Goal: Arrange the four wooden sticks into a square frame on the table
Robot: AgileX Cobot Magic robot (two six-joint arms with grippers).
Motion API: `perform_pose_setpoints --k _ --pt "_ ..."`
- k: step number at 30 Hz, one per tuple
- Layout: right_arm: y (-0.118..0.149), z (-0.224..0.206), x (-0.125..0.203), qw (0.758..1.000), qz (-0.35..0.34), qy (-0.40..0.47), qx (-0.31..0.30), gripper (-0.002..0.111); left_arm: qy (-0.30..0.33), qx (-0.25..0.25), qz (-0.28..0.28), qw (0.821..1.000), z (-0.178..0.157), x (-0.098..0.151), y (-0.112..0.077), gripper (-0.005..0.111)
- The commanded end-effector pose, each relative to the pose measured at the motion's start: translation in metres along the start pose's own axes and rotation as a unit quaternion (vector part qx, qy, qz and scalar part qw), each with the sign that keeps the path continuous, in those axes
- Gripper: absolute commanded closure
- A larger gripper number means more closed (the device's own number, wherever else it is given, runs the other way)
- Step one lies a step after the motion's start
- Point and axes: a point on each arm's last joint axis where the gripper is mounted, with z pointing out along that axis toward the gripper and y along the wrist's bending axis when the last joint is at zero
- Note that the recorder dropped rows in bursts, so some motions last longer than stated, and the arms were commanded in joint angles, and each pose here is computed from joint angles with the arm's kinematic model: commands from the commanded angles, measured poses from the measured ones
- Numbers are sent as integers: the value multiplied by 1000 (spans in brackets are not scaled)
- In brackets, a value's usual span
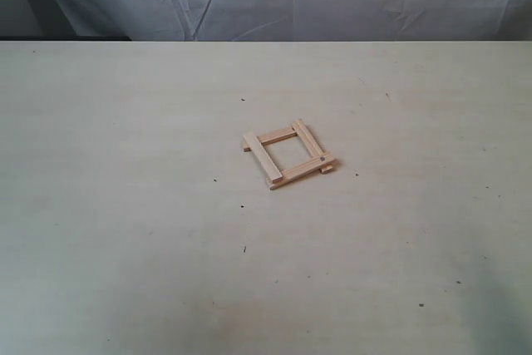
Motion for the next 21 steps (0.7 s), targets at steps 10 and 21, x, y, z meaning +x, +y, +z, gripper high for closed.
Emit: perform_pose_setpoints --k 10,21 --pt "0 0 0 1000 3 -3 4 108 -3 -2 5 1000 0 1 0 107" --pt "0 0 1 1000 3 -1 4 108 -3 -2 5 1000 0 1 0 107"
